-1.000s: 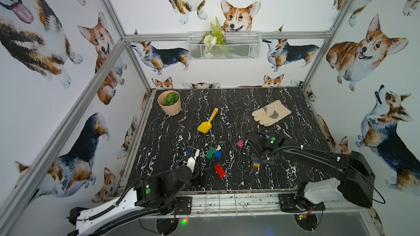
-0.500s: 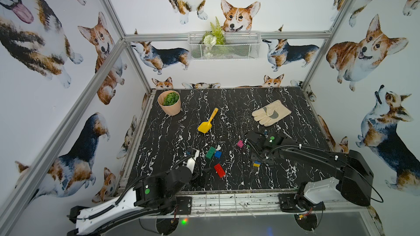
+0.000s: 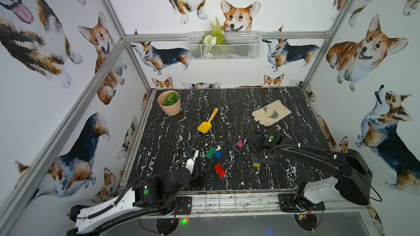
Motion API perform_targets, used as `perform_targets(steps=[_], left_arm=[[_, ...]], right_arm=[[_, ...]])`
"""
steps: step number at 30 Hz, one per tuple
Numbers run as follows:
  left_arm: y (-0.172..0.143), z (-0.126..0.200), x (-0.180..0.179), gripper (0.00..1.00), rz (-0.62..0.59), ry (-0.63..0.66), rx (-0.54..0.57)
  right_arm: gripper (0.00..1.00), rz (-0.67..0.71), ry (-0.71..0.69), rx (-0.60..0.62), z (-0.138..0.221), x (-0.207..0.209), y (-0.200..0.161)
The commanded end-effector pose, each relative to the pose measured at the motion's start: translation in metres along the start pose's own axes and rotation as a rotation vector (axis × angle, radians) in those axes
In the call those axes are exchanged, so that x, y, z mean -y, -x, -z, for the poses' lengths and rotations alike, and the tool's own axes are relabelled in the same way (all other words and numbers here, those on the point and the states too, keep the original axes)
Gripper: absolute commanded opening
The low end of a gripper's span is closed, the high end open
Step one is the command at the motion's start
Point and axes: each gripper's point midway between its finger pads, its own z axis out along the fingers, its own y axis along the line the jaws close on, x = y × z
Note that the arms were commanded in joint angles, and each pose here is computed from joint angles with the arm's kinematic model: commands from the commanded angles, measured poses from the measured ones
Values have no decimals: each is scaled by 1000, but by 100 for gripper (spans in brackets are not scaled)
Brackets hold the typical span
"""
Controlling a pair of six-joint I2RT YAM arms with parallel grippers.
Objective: Assemble a spoon with lego
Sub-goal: Assemble the lego brick with the lego brick.
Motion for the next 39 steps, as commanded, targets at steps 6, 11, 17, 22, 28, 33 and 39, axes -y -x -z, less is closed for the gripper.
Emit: perform_targets(steps=[6, 11, 17, 22, 28, 33, 39], left_arm=[[3, 2, -3, 100, 7, 20, 13], [3, 2, -4, 100, 10, 21, 16], [4, 3, -4, 100, 10, 22, 17], [3, 3, -5, 100, 10, 25, 15], [3, 3, -5, 100, 11, 28, 13], [3, 3, -6, 100, 11, 35, 12], [2, 1, -3, 100, 17, 38, -10]], right_arm=[[45, -27, -20, -42, 3, 7, -9], [51, -23, -6, -25, 9, 3, -6], [62, -24, 14, -6, 16, -1, -2], [72, -18, 16, 3, 17, 1, -1], [72, -5, 23, -6, 14, -1, -3], [75, -6, 37, 2, 18, -2, -1], [86, 19, 74, 27, 34, -1, 4]])
